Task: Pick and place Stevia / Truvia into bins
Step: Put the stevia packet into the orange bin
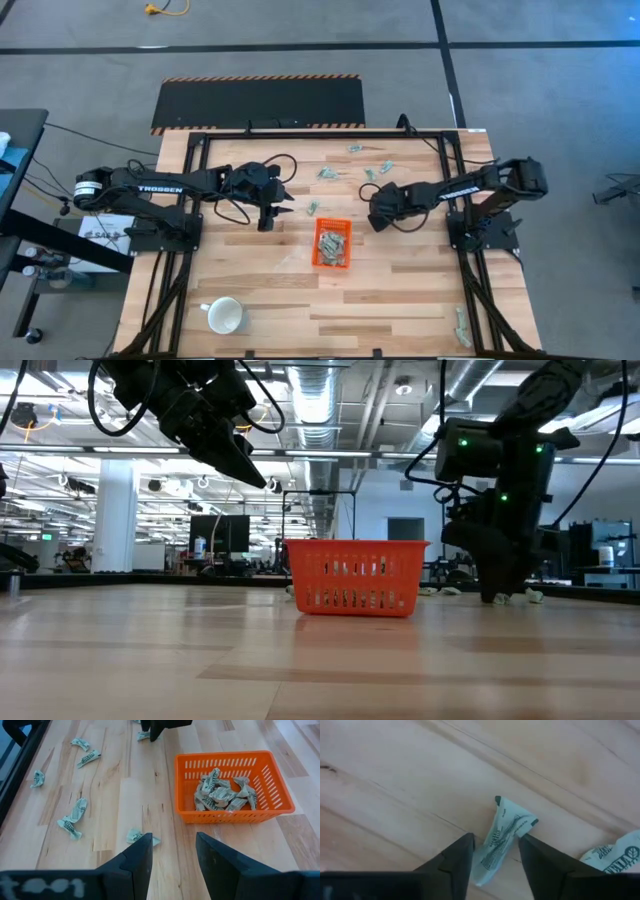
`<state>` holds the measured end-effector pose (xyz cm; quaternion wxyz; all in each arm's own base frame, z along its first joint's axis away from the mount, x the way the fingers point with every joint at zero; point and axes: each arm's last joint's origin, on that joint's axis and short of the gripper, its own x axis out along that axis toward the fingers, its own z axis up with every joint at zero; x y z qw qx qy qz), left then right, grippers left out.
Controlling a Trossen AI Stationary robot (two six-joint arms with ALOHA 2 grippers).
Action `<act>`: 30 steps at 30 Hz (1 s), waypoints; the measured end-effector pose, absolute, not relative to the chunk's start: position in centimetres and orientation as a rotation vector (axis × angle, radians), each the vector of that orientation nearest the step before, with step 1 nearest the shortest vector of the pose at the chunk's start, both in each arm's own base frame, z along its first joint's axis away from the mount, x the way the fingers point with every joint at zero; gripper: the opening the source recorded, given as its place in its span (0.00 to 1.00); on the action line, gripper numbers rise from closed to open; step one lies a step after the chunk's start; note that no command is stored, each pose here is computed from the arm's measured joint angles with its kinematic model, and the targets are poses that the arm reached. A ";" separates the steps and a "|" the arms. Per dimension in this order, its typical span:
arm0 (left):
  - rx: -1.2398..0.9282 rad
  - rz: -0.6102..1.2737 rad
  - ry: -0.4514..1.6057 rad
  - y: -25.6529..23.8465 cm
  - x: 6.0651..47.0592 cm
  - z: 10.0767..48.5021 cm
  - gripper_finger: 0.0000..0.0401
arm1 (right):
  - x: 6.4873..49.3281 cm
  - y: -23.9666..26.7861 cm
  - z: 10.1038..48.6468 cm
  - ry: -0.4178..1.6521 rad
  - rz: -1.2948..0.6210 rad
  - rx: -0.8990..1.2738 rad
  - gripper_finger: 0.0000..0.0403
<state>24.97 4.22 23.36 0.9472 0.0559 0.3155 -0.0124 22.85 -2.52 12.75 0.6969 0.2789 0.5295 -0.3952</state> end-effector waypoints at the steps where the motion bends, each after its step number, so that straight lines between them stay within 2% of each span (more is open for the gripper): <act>1: 0.112 -0.023 0.642 4.2 25.0 23.4 0.35 | 22.8 -2.4 12.9 1.171 -0.877 0.603 0.35; 9: 0.115 -0.007 0.644 4.3 25.0 23.4 0.35 | 22.8 -1.8 14.5 1.104 -0.790 0.490 0.04; 11: 0.115 -0.007 0.644 4.3 25.0 23.4 0.35 | 23.0 -1.6 15.1 1.061 -0.753 0.474 0.02; 18: 0.119 0.122 0.663 5.2 24.9 23.3 0.35 | 23.5 -1.0 17.2 0.908 -0.657 0.487 0.02; 23: 0.082 0.131 0.702 6.6 25.5 21.9 0.35 | 22.7 -1.1 17.1 0.986 -0.657 0.492 0.02; 30: 0.066 0.062 0.795 8.1 27.7 19.1 0.35 | 21.9 -1.7 16.7 1.068 -0.703 0.504 0.19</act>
